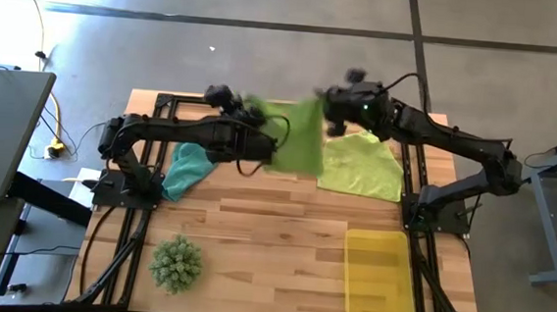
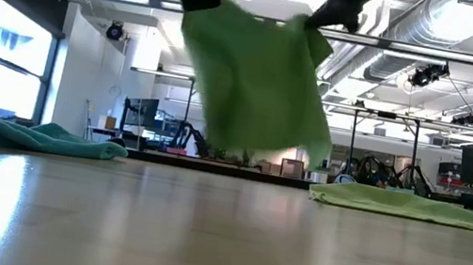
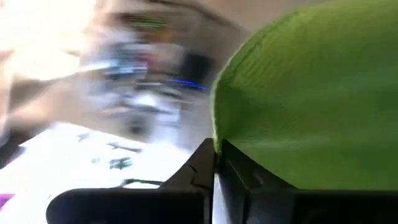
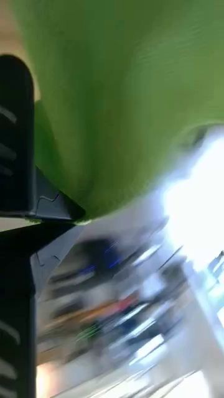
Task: Roll microfiber towels into tight, uniform cylinder then place into a basket
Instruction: Fold the green microfiber cloth
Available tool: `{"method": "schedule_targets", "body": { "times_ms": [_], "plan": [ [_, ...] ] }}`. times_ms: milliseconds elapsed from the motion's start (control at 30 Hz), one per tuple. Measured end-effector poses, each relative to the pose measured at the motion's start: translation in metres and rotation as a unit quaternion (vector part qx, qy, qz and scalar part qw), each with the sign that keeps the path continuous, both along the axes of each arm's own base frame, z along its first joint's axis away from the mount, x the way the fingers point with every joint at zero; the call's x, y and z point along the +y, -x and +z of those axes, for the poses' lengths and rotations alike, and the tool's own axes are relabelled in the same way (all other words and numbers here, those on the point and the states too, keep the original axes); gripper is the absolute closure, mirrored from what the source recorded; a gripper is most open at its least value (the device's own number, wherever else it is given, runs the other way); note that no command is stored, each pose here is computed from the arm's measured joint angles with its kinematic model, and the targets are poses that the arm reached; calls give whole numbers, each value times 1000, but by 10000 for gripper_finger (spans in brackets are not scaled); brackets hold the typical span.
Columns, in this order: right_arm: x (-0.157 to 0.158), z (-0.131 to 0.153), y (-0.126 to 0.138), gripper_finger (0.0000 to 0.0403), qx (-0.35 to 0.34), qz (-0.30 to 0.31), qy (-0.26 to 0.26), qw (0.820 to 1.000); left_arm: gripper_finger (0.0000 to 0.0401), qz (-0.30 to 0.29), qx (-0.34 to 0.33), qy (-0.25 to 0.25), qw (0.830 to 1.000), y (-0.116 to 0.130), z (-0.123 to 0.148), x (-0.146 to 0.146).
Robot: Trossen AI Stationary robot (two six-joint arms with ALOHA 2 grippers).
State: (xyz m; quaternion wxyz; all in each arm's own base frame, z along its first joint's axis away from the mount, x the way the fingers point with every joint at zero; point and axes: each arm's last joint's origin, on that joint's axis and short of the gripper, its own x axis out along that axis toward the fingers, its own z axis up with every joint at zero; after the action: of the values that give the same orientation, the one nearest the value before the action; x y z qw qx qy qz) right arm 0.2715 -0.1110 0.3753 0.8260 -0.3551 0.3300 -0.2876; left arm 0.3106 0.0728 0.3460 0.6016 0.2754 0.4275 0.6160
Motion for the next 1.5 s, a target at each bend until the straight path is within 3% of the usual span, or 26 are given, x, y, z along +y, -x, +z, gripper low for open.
{"method": "schedule_targets", "body": {
  "times_ms": [33,67,133,233,300,367,433,533,600,633,733,833,967,1100,1167,1300,1500],
  "plan": [
    [0,1,0,402,-20,-21,-7,1000,398,4,-23,-14,1000,0,1,0],
    [3,-1,0,402,-18,-17,-21,999,398,-2,-39,5,999,-2,2,-4],
    [15,-8,3,402,21,45,-70,996,398,-31,-45,131,990,-6,3,-12],
    [39,-17,12,402,94,197,-148,965,398,-127,-26,346,929,-15,-2,-33],
    [50,-20,19,402,145,293,-150,933,398,-194,-1,394,898,-22,-4,-45],
    [54,-21,21,402,180,347,-108,914,398,-232,39,376,896,-24,-3,-54],
    [51,-14,16,402,167,322,-46,931,398,-212,81,291,929,-20,0,-55],
    [32,8,3,402,64,149,56,985,398,-97,82,60,990,-11,11,-37],
    [21,20,-1,402,-20,23,81,996,398,-43,22,-72,996,-8,19,-28],
    [19,25,-1,402,-53,-17,85,995,398,-35,-8,-87,996,-6,22,-26],
    [20,28,4,402,-58,-40,88,994,398,-48,-33,-23,998,-5,27,-28],
    [27,25,6,402,-19,-24,91,995,398,-66,-31,61,995,-6,23,-29],
    [33,16,5,402,23,22,71,997,398,-75,-22,113,990,-5,20,-30],
    [35,3,7,402,50,120,-7,992,398,-59,-15,141,988,1,18,-27],
    [32,1,8,402,43,141,-34,989,398,-41,-16,155,987,6,18,-20],
    [16,1,12,402,39,149,-44,987,398,-20,-38,187,981,18,26,-4],
    [-8,1,21,402,13,214,-87,973,398,15,-69,200,977,38,38,18]
  ]
}}
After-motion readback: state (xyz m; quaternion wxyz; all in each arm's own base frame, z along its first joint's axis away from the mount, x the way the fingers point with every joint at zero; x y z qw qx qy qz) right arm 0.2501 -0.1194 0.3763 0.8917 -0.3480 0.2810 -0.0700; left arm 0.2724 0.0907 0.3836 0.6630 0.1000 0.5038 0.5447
